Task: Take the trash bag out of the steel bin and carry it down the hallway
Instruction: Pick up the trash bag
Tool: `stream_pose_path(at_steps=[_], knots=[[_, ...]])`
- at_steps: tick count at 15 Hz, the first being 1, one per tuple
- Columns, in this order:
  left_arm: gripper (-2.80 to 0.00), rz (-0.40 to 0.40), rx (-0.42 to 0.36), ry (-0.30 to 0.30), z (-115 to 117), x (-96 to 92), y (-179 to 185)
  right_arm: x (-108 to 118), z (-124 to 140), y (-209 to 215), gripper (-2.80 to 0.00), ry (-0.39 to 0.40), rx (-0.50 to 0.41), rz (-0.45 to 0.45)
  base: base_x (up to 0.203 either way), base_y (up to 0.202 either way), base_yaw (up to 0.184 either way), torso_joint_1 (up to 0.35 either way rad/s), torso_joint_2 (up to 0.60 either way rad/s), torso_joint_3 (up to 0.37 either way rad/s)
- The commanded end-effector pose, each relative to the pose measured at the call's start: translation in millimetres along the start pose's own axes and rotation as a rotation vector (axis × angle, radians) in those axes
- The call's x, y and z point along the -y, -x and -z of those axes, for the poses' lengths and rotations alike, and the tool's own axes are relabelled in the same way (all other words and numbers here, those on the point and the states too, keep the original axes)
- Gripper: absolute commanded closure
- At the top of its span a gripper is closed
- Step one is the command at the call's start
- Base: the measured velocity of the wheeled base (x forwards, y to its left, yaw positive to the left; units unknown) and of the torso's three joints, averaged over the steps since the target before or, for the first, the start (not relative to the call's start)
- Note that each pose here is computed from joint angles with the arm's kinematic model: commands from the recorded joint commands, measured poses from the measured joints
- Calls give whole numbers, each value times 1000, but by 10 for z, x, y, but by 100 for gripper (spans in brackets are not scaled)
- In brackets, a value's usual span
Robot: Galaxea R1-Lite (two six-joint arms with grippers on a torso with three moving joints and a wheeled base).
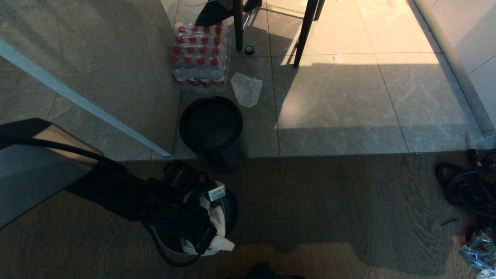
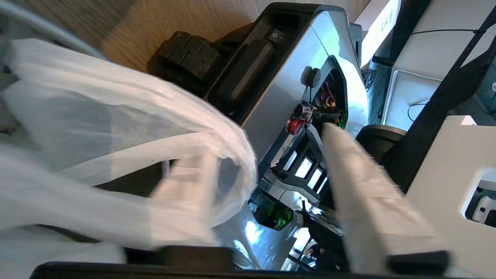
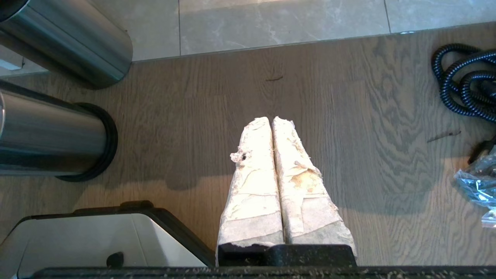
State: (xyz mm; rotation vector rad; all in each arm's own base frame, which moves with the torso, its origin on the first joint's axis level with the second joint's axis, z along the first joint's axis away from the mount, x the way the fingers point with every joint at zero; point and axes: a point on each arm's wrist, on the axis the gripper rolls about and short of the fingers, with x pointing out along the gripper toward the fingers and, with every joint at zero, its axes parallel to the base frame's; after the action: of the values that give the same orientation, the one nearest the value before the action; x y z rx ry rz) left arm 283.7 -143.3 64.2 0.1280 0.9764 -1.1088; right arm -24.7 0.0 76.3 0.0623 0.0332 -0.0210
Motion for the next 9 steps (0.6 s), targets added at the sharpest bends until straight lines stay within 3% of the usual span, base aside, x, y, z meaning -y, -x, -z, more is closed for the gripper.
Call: stream_pose_path(at_steps=[1,9], knots=[[0,5,1,-2,-2,1,-3,0,1,2,0,-1,2,0,0,0,0,0,0,0],[0,-16,45,1,-94,10,110,0,1,2,0,-1,2,0,0,0,0,0,0,0]])
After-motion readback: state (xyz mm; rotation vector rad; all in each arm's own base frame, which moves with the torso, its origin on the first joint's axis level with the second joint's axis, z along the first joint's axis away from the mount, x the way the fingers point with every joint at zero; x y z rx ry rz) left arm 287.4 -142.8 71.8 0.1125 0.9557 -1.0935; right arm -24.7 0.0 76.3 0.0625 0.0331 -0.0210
